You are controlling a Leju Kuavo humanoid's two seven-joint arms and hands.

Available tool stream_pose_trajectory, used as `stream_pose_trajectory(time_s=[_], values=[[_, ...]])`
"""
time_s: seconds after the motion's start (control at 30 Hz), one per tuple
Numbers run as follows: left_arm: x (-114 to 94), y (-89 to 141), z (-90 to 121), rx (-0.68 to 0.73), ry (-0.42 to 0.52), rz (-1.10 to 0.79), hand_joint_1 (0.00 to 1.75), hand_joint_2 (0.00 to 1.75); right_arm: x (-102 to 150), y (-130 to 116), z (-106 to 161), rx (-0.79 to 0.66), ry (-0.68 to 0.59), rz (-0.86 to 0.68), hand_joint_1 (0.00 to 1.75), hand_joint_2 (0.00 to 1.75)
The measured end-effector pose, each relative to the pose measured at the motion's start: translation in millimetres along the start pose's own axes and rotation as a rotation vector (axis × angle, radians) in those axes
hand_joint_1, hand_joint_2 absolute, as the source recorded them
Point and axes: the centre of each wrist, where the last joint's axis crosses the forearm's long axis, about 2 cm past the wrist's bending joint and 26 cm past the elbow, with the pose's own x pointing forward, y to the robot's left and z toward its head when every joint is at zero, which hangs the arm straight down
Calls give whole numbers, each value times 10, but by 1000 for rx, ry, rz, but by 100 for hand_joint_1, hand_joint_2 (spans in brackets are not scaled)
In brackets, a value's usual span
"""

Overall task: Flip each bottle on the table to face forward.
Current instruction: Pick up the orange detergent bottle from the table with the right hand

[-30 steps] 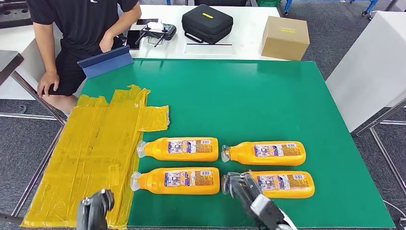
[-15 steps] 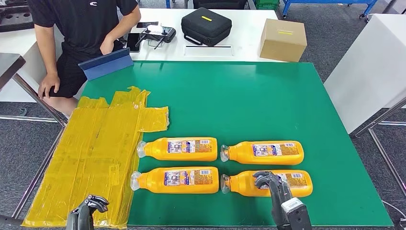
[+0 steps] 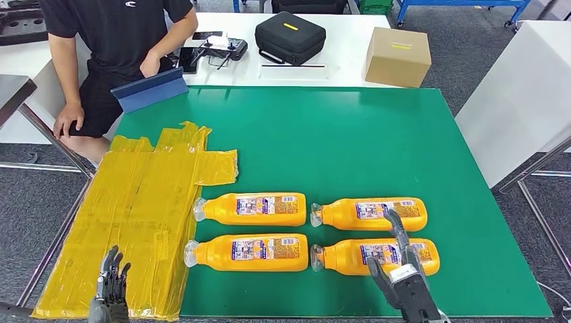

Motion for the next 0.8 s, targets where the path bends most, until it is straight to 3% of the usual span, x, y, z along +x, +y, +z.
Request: stream_pose_trajectory(time_s=[0.2,0.47,0.8], values=[[0,1,0,2,5,4,0,0,157,-141,-45,-36,-37,88,0,175],[2,-5,-15,-9,10,17,0,0,348,-302,41,-48,-45,316,0,175],[-8,43,8,8,22,46,0,0,305,-424,335,193,136,757,0,175]])
